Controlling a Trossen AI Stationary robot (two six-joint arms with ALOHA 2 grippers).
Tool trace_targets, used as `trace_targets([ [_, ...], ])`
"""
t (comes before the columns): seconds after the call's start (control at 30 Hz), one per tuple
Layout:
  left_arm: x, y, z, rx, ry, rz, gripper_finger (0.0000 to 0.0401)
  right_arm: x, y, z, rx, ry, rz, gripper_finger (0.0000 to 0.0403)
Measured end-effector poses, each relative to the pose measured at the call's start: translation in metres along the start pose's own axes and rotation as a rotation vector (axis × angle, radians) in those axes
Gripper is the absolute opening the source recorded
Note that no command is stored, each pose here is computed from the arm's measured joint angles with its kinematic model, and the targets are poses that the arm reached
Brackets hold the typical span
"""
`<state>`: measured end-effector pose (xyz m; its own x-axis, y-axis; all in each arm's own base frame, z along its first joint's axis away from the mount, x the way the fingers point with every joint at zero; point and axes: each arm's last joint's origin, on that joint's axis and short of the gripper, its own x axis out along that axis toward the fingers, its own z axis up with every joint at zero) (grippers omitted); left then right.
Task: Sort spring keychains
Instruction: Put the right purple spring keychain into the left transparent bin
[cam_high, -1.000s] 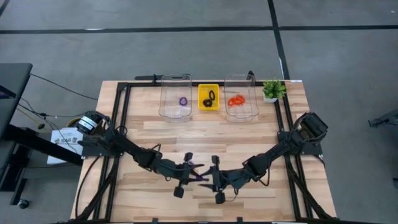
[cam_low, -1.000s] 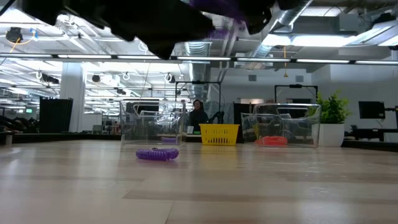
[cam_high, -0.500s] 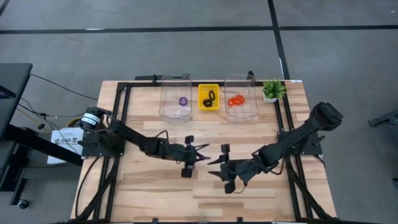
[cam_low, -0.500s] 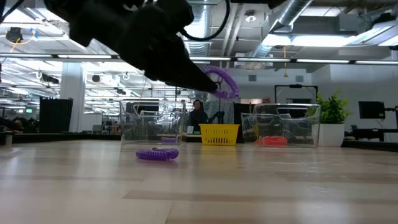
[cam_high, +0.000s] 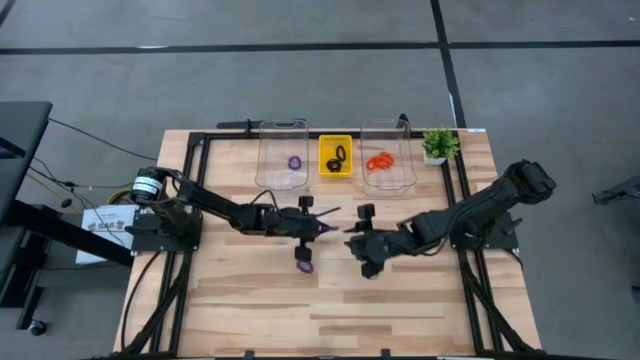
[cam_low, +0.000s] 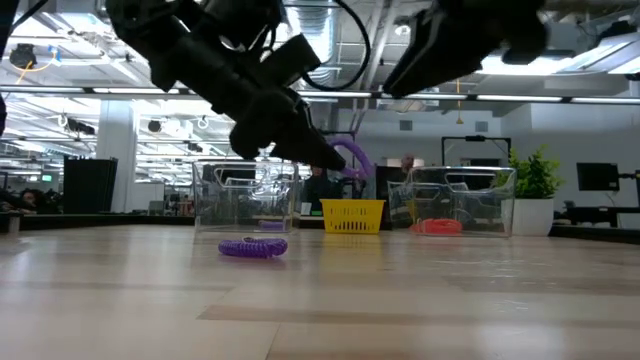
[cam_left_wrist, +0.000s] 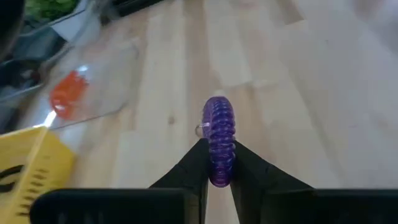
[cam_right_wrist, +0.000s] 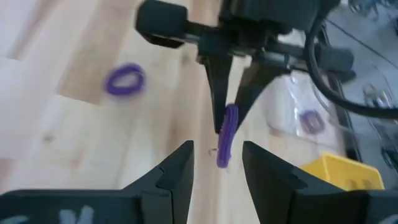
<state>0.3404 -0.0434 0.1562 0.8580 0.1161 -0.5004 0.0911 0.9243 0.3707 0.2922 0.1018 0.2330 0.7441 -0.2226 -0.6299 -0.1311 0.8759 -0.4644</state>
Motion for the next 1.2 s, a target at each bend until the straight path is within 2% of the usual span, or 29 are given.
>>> trace_targets([
  [0.17, -0.007, 0.027, -0.003, -0.01, 0.056, 0.068, 0.0051, 0.011, -0.021, -0.008, 0.033, 0.058, -0.039, 0.0129],
  [0.4, -0.04, 0.066, 0.004, -0.061, 0.097, 0.168, 0.005, 0.021, -0.044, -0.019, 0.072, 0.136, -0.083, 0.0128],
  [0.67, -0.071, 0.097, 0.013, -0.092, 0.13, 0.512, 0.0049, 0.028, -0.065, -0.028, 0.085, 0.181, -0.121, 0.0129],
  [0.9, -0.08, 0.141, -0.009, -0.139, 0.256, 0.697, 0.005, 0.033, -0.08, -0.036, 0.119, 0.217, -0.154, 0.0129],
  [1.03, -0.08, 0.172, -0.033, -0.24, 0.297, 0.714, 0.005, 0.035, -0.088, -0.039, 0.127, 0.232, -0.169, 0.0129],
  [1.2, -0.083, 0.205, -0.067, -0.423, 0.283, 0.609, 0.0049, 0.037, -0.095, -0.043, 0.144, 0.233, -0.152, 0.0128],
])
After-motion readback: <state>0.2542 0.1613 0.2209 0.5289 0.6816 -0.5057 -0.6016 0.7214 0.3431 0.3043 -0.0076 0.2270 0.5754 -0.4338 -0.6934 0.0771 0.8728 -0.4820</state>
